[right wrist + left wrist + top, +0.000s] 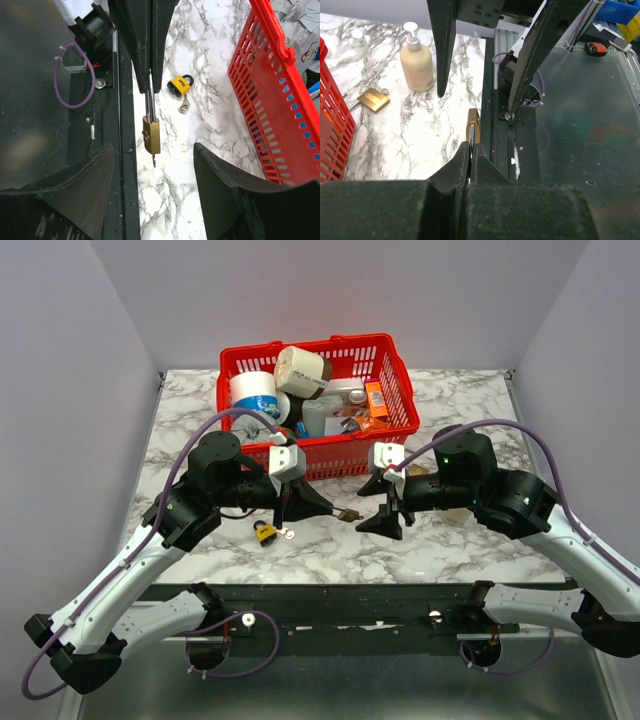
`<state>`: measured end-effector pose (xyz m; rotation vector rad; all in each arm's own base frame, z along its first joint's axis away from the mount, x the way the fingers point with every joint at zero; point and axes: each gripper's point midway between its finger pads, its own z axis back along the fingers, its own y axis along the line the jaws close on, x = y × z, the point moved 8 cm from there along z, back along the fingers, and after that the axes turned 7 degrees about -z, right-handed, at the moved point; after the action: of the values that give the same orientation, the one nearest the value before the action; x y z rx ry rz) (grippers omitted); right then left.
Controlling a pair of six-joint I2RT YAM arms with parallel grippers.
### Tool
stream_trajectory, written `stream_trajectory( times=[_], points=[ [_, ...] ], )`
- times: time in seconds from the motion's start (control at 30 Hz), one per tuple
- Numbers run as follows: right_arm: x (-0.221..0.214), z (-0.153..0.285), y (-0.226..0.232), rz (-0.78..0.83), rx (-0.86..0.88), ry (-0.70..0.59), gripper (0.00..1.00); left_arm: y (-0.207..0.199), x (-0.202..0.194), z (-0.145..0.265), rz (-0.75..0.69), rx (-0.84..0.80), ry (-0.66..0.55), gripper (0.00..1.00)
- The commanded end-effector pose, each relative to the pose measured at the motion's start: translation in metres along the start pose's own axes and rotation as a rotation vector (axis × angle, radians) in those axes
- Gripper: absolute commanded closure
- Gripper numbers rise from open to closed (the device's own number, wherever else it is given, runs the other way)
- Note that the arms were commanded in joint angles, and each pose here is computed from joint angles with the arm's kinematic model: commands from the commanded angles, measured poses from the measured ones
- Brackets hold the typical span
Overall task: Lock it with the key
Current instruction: Lock the lock.
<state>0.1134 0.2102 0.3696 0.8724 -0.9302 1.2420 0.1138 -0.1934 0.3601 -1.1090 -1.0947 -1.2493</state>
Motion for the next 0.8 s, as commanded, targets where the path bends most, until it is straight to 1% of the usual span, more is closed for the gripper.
stream_trajectory(
  times=[0.0,0.1,0.2,0.23,0.47,0.77],
  points=[
    [-0.012,-0.005,-0.001,0.004,0.030,0.050,0.29,-0.003,0.013,0.002,-0.050,-0.042,-0.027,1.00],
    [-0.008,-0.011,-0.002,-0.008,0.057,0.054,0.30,-0.003,0.015,0.001,-0.060,-0.060,-0.037,1.00],
    [-0.007,-0.014,-0.002,-0.009,0.067,0.056,0.37,-0.003,0.015,0.000,-0.060,-0.066,-0.039,1.00],
    [-0.008,-0.013,-0.002,-0.008,0.067,0.058,0.39,-0.003,0.015,0.001,-0.088,-0.064,-0.040,1.00],
    [-0.020,-0.008,0.004,-0.024,0.081,0.083,0.42,-0.006,0.014,0.006,-0.111,-0.053,-0.047,1.00],
    [-0.007,-0.014,0.003,-0.023,0.110,0.050,0.43,-0.005,0.014,0.004,-0.106,-0.073,-0.041,1.00]
  ],
)
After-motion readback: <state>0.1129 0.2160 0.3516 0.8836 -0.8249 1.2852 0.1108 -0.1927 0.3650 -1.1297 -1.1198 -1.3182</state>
